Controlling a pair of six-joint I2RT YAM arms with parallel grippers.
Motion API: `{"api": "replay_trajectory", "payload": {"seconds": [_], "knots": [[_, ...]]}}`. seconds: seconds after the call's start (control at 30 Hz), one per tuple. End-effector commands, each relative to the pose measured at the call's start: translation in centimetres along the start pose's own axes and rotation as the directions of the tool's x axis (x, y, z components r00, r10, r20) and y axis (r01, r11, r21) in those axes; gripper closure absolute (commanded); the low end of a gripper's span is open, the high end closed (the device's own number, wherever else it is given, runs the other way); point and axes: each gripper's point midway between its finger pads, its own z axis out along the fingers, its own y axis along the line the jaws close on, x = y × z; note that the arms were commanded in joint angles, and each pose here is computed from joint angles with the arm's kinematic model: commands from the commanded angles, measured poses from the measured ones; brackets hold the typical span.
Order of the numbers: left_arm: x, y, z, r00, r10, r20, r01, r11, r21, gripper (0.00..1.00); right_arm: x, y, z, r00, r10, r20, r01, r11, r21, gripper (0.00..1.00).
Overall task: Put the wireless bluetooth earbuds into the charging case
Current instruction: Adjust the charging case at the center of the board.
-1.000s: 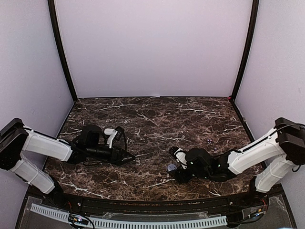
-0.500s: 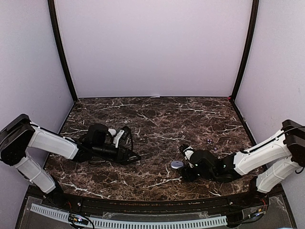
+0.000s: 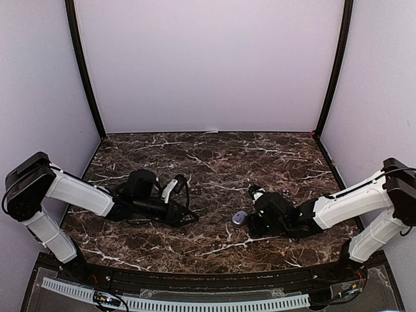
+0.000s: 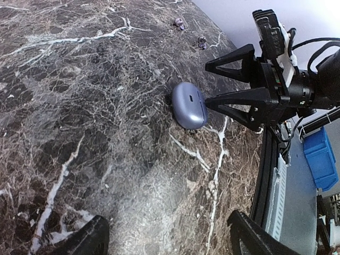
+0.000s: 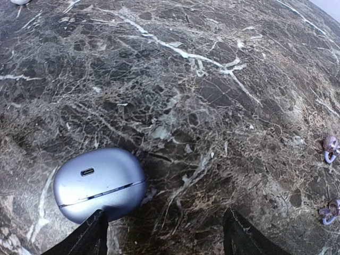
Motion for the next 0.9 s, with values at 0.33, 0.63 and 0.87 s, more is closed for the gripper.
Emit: {"api": "replay_trajectory", "payload": {"seconds": [0.33, 0.63, 0.87], "knots": [[-0.6, -1.4, 2.0, 0.999, 0.047, -0.003, -0.047, 0.999, 0.017, 0.2, -3.0, 0.7, 0.9, 0.995, 0.094, -0.042, -0.097, 0.992, -0.084, 0.27], [-1.3, -1.5, 4.0, 0.999, 0.047, 0.0, -0.047, 0.999, -0.008, 0.22, -3.6, 1.3, -0.7, 0.951, 0.278, -0.138, -0.308, 0.901, -0.304, 0.36], [-1.5, -1.3, 5.0, 1.0, 0.003, 0.022, -0.003, 1.0, 0.002, 0.39, -2.1, 2.5, -0.9, 0.867, 0.409, -0.285, -0.491, 0.803, -0.339, 0.48]]}}
